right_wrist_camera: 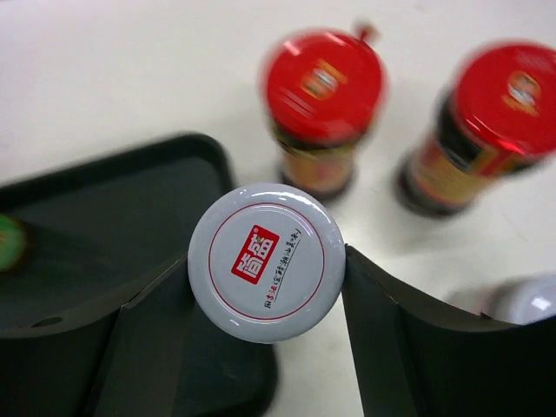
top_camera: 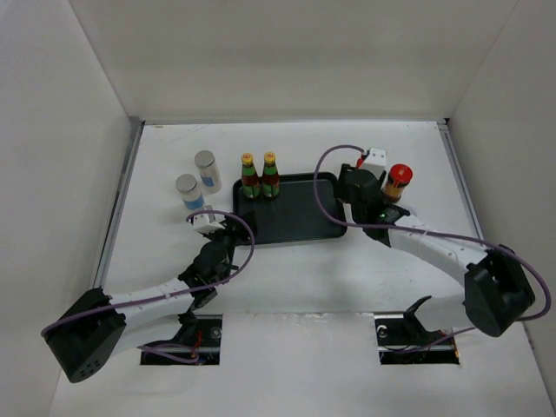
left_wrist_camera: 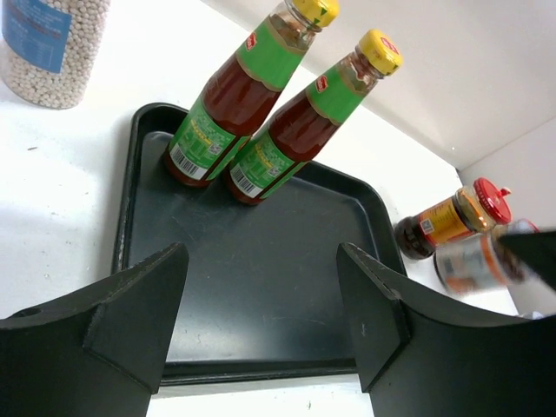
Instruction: Organize the condiment bottles
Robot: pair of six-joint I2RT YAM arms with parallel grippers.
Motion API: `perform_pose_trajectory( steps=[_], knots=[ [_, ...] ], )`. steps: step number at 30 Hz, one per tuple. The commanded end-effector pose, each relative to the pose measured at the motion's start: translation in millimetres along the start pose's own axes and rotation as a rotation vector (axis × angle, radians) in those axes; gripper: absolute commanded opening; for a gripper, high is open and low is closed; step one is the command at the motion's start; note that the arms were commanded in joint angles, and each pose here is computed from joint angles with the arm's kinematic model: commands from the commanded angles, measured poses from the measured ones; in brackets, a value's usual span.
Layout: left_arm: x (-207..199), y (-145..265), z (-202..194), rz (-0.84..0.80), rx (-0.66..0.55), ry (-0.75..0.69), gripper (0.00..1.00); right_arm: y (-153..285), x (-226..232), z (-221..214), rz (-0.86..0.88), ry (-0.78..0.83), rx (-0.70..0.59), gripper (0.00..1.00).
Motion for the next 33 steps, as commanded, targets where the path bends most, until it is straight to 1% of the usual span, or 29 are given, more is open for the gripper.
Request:
perform_pose_trajectory(
  steps=[1,6,9,14,17,19,20,23,24,27,30,32,33],
  knots=[
    [-2.5,-1.3,4.3,-0.011,-0.032,0.046,0.68,-10.7,41.0,58.1,0.132,-0.150,-0.180,0.54],
    [-2.3,-1.2,4.2,-0.012,-0.030,0.052,0.68,-35.5,96.6,58.5,0.238,-0.146,-0.168,0.53],
    [-2.9,-0.9,4.3,-0.016,-0.028,0.055,0.68,-48.6,120.0,57.5,0.257,-0.122,-0.166,0.54],
    [-2.6,-0.3,4.4,-0.018,-0.027,0.057,0.68,-68.6,142.8,47.3,0.272,-0.105,-0.134,0.54],
    [-1.7,-1.0,3.3,-0.012,-0.025,0.052,0.68,-72.4,152.2,41.0,0.281,-0.106,-0.127,0.55],
    [-1.8,-1.3,3.1,-0.011,-0.024,0.053,0.68,-74.9,157.3,38.4,0.283,-0.101,-0.118,0.57],
    [-2.4,-1.1,3.0,-0.014,-0.022,0.055,0.68,-75.0,158.7,37.8,0.281,-0.098,-0.118,0.60],
    [-2.0,-2.0,1.7,-0.011,-0.017,0.050,0.68,-72.6,157.7,37.1,0.278,-0.103,-0.117,0.78],
    [-2.0,-2.0,1.7,-0.011,-0.017,0.050,0.68,-70.2,155.7,38.8,0.277,-0.105,-0.120,0.82],
    [-2.9,-1.6,2.2,-0.016,-0.017,0.053,0.68,-57.1,144.0,45.5,0.278,-0.115,-0.132,0.85],
    [-3.3,-1.7,1.4,-0.016,-0.014,0.045,0.68,-37.5,123.8,49.8,0.276,-0.115,-0.151,0.84],
    [-5.7,-1.2,0.2,-0.023,-0.008,0.045,0.68,-19.8,99.5,45.4,0.243,-0.122,-0.163,0.77],
    [-6.8,-1.5,-1.0,-0.025,-0.003,0.041,0.68,-9.6,84.1,40.5,0.216,-0.135,-0.171,0.68]
  ],
)
Point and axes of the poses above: each gripper's point midway between its finger pads, its own y axis back along the fingers, its own x axis along the line the jaws close on, z = x × y, the point moved 9 cm from there along y, back along the fingers, and after that the axes turned 8 degrees about y, right-handed, at the moved point
